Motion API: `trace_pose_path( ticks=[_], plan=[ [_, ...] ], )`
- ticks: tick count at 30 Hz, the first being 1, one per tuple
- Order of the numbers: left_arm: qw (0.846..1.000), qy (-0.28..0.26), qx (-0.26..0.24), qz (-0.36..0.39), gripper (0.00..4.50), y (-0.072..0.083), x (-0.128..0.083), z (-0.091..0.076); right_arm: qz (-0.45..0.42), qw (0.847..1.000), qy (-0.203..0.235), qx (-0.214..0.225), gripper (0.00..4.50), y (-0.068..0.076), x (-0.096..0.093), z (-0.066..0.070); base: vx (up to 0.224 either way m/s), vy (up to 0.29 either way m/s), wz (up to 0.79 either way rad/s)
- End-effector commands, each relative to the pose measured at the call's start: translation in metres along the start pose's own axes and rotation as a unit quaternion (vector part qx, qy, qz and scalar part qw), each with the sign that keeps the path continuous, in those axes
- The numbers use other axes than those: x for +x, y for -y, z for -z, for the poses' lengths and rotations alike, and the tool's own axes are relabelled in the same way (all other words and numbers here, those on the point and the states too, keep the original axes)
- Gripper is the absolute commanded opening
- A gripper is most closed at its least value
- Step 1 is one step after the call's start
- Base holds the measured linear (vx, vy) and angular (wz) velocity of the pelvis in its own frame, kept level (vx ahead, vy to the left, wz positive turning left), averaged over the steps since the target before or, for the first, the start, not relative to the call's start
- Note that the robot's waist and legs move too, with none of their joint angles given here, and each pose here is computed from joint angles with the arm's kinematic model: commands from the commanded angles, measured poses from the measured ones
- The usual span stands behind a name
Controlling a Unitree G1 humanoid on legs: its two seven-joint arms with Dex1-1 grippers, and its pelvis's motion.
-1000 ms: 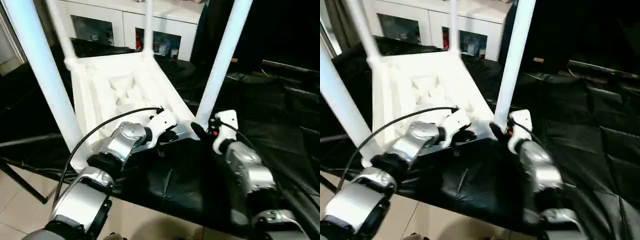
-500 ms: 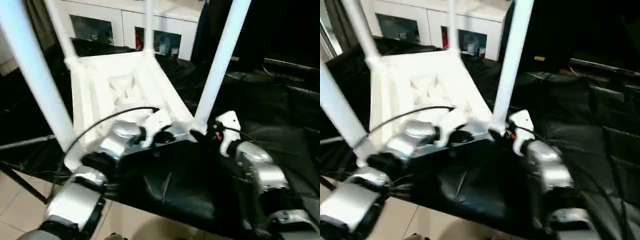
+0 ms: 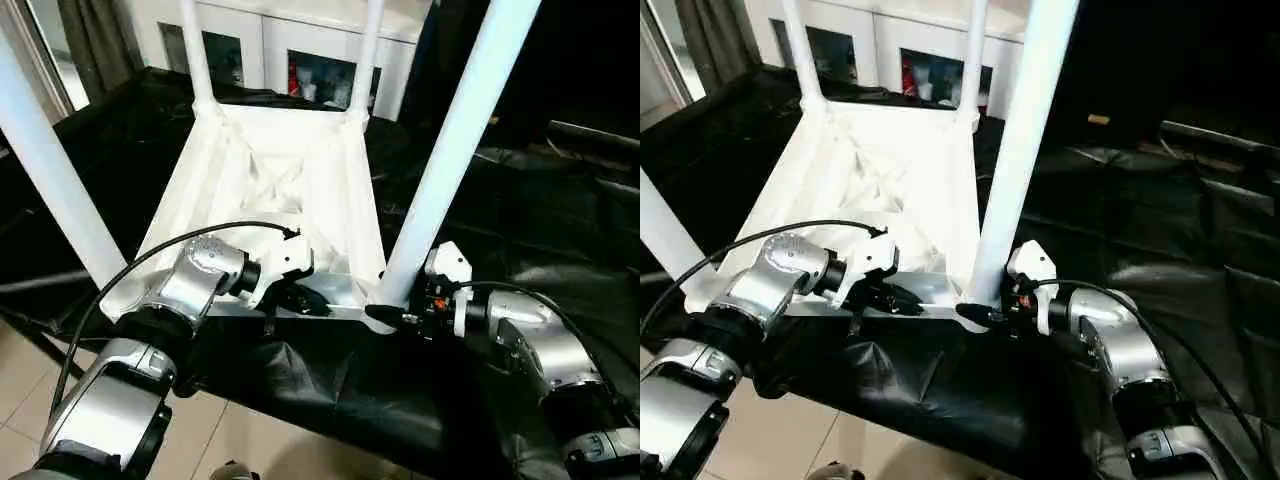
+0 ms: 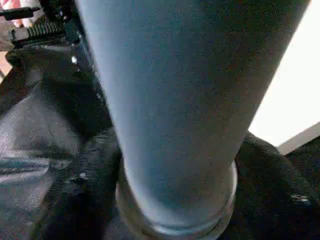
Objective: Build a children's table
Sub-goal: Rotate leg to tighten
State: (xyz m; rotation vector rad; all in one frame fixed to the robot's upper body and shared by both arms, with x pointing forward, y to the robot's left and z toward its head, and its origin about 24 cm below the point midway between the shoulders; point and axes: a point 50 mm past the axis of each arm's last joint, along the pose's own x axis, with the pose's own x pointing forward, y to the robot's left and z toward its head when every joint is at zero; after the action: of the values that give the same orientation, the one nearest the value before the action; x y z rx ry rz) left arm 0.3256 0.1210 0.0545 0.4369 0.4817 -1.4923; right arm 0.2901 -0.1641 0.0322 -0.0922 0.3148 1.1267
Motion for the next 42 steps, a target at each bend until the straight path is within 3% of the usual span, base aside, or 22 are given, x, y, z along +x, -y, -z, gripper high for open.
trace_pose_path(
  ticks=[1,5,7,8,10,12,13,16,18,22,23,27,30,31,34,42],
  plan=[
    [1.0,0.003,0.003,0.007,0.0,0.003,0.005,-0.001,-0.006,1.0,-0.007,0.003,2.96,-0.001,-0.003,0.003,0.0,0.0,0.0],
    [1.0,0.009,0.002,-0.021,0.0,0.0,0.007,-0.002,0.006,1.0,-0.007,0.008,2.76,0.0,-0.004,0.005,0.0,0.0,0.0],
    [0.997,0.022,-0.009,-0.078,0.0,-0.008,0.013,-0.006,0.085,0.996,0.0,0.022,2.69,0.009,-0.001,0.009,0.0,0.0,0.0],
    [0.997,0.022,-0.009,-0.078,0.0,-0.008,0.013,-0.006,0.085,0.996,0.0,0.022,2.69,0.009,-0.001,0.009,0.0,0.0,0.0],
    [0.992,0.027,-0.019,-0.12,0.0,-0.013,0.024,-0.011,0.186,0.98,0.008,0.062,2.68,0.019,0.005,0.016,0.0,0.0,0.0],
    [0.99,0.029,-0.025,-0.138,0.0,-0.015,0.031,-0.015,0.223,0.971,0.015,0.085,2.68,0.02,0.01,0.018,0.0,0.0,0.0],
    [0.986,0.034,-0.031,-0.158,0.0,-0.016,0.043,-0.021,0.256,0.96,0.022,0.114,2.68,0.019,0.019,0.02,0.0,0.0,0.0],
    [0.983,0.036,-0.033,-0.176,0.0,-0.016,0.06,-0.03,0.282,0.949,0.026,0.138,2.68,0.014,0.034,0.02,0.0,0.0,0.0],
    [0.985,0.038,-0.028,-0.167,0.0,-0.011,0.073,-0.037,0.285,0.947,0.029,0.148,2.68,0.009,0.048,0.018,0.0,0.0,0.0],
    [0.99,0.052,-0.006,-0.13,0.0,0.0,0.092,-0.048,0.243,0.963,0.036,0.107,2.68,-0.007,0.073,0.006,0.0,0.0,0.0],
    [0.99,0.053,-0.005,-0.13,0.0,0.0,0.092,-0.048,0.243,0.964,0.037,0.104,3.24,-0.007,0.073,0.005,0.0,0.0,0.0],
    [0.989,0.051,-0.007,-0.139,0.0,-0.004,0.084,-0.045,0.255,0.961,0.041,0.098,3.58,0.001,0.063,0.003,0.0,0.0,0.0],
    [0.989,0.052,-0.004,-0.135,0.0,-0.008,0.072,-0.04,0.225,0.97,0.044,0.079,3.58,0.007,0.052,0.0,0.0,0.0,0.0],
    [0.991,0.056,0.0,-0.121,0.0,-0.009,0.064,-0.037,0.183,0.98,0.043,0.059,3.58,0.007,0.043,-0.002,0.0,0.0,0.0],
    [0.995,0.06,0.011,-0.073,0.0,-0.004,0.052,-0.031,0.124,0.992,0.032,0.019,3.58,0.006,0.029,-0.002,0.0,0.0,0.0],
    [0.999,0.05,0.009,0.006,0.0,0.003,0.025,-0.015,0.007,1.0,0.025,0.007,3.58,-0.004,0.004,-0.003,0.0,0.0,0.0]
  ],
)
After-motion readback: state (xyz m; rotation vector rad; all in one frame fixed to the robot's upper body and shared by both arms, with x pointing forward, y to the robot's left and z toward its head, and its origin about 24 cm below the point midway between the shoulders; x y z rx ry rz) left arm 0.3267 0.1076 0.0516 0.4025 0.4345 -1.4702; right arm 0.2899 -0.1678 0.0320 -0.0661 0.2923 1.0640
